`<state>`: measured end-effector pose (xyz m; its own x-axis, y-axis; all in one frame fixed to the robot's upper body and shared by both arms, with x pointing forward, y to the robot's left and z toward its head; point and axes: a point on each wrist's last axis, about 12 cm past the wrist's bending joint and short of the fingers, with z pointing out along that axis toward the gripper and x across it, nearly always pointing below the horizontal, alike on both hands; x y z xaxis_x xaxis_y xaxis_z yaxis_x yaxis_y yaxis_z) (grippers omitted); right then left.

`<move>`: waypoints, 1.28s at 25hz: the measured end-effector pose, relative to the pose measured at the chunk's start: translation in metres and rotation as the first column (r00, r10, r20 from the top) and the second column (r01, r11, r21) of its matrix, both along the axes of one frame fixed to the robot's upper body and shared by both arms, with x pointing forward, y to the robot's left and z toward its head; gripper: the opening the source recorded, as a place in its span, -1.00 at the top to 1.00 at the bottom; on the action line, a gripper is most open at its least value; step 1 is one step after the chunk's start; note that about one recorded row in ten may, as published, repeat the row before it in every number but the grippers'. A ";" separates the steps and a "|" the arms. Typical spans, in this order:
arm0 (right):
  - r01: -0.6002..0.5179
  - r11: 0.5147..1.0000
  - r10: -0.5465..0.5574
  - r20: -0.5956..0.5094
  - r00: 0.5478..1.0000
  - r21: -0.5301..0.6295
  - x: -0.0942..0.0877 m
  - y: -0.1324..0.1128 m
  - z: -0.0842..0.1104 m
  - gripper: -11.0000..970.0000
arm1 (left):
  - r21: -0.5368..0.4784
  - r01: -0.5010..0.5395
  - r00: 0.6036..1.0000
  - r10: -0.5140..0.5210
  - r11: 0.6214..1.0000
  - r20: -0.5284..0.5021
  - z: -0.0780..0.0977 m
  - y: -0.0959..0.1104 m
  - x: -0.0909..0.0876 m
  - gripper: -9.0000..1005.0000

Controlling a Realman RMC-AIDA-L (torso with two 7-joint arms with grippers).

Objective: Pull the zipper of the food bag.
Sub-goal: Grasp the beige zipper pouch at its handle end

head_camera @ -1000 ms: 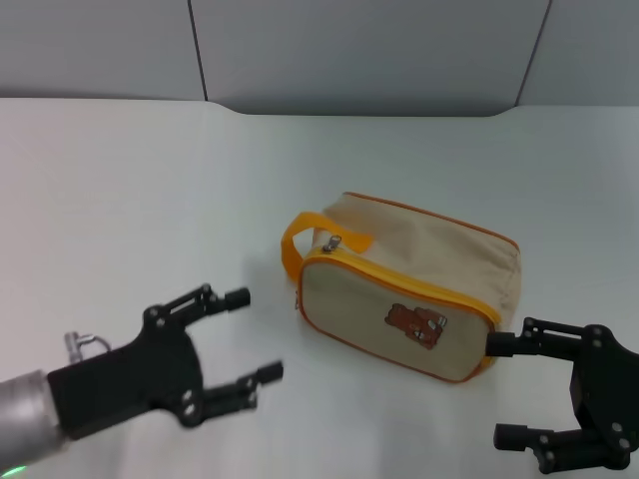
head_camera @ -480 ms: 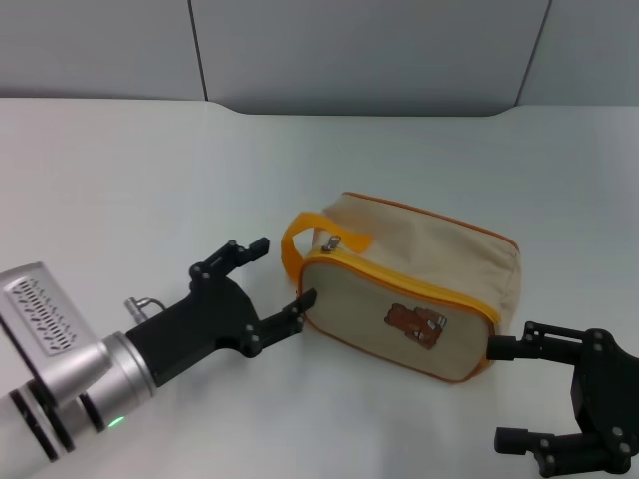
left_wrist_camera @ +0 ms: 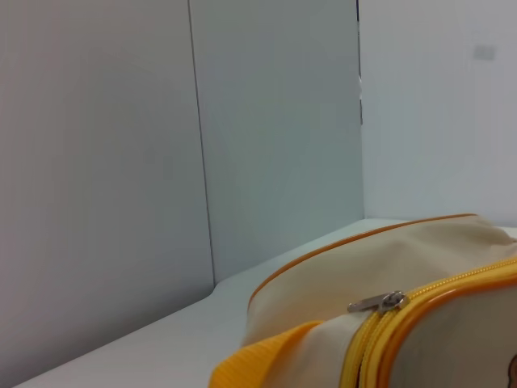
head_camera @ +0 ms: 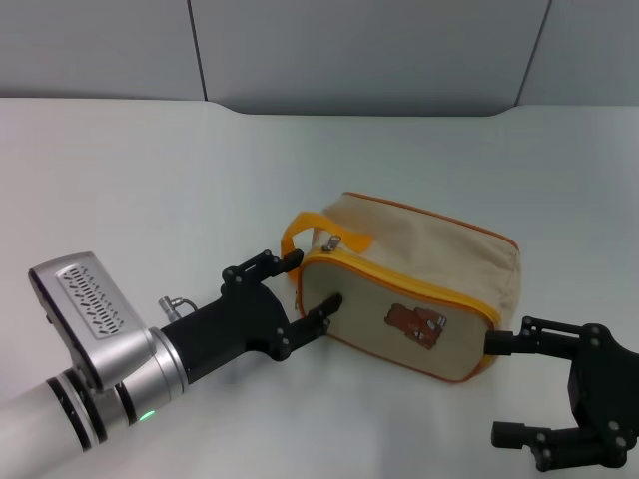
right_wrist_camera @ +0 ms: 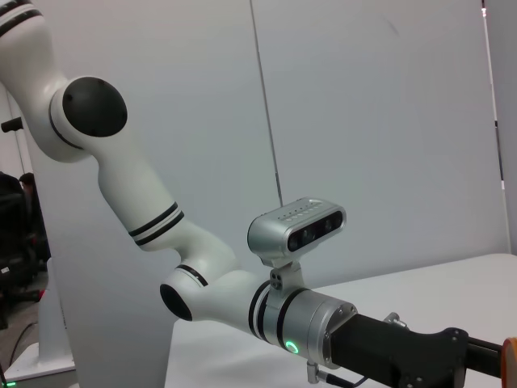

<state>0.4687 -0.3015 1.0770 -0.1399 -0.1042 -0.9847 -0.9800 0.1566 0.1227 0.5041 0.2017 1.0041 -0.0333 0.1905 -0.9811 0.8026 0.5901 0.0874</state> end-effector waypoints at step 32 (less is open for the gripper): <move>0.414 0.857 -0.487 0.220 0.845 0.306 -0.009 -0.021 0.002 -0.75 | -0.019 0.057 0.977 -0.051 0.998 0.209 0.013 0.005 -0.012 0.82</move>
